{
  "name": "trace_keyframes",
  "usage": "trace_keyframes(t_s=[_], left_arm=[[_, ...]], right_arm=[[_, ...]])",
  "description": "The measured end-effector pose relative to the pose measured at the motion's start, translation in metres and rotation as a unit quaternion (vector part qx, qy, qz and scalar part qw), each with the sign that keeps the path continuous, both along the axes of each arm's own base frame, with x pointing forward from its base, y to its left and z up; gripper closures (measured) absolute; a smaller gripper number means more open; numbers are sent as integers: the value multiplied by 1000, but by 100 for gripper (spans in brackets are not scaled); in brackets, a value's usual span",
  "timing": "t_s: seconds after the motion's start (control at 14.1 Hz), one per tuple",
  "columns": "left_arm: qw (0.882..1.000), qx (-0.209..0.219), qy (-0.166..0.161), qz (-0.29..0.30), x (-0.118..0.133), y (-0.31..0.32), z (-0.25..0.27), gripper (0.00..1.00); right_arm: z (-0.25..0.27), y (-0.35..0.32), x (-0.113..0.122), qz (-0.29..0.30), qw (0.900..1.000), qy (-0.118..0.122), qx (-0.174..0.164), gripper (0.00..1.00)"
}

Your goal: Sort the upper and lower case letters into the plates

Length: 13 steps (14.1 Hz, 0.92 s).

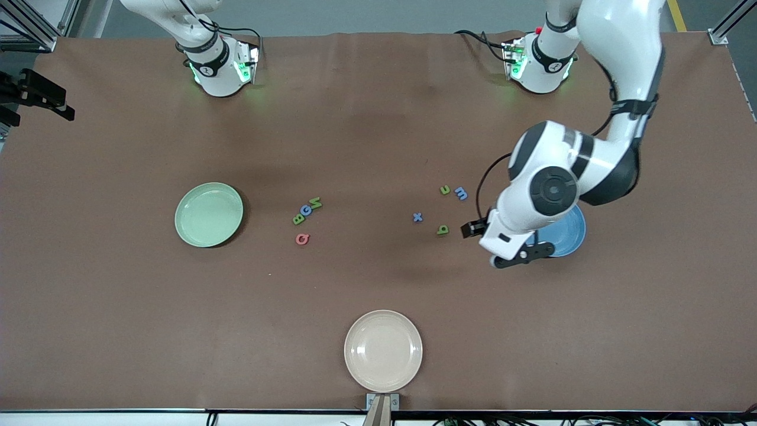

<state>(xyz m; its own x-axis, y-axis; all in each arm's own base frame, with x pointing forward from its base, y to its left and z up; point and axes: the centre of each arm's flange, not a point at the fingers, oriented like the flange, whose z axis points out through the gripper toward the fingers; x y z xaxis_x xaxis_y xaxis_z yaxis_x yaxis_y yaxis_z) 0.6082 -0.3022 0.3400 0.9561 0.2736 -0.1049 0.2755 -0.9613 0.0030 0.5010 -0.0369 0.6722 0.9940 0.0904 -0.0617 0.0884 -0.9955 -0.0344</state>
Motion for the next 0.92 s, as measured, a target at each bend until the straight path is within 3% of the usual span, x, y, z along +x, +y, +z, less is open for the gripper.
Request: trace_keyframes(t_s=[0.07,0.21,0.36,0.5,0.64,0.92], left_arm=[[1000,-4,-10,11,-5,-9,-16,0],[1000,-6,-17,26,-18,-20,-47,0],[999,-7,-18,28,-31,-23,-78,0],[999,-8,-21,29,-38,-23,-100,0],[999,-7,-17,37,-42,-26,-115,0],[999,-9,-19,28,-52,-43,-144,0]], right_arm=[[-1,0,1,0,1000,1,0,0],[-27,0,16,0,1000,26,-1,0],[-75,-1,47,-1,998,61,-7,0],[-117,-5,72,-2,996,82,-18,0],[-138,-2,88,-3,997,80,-19,0],[-156,71,106,-78,995,60,-27,0]])
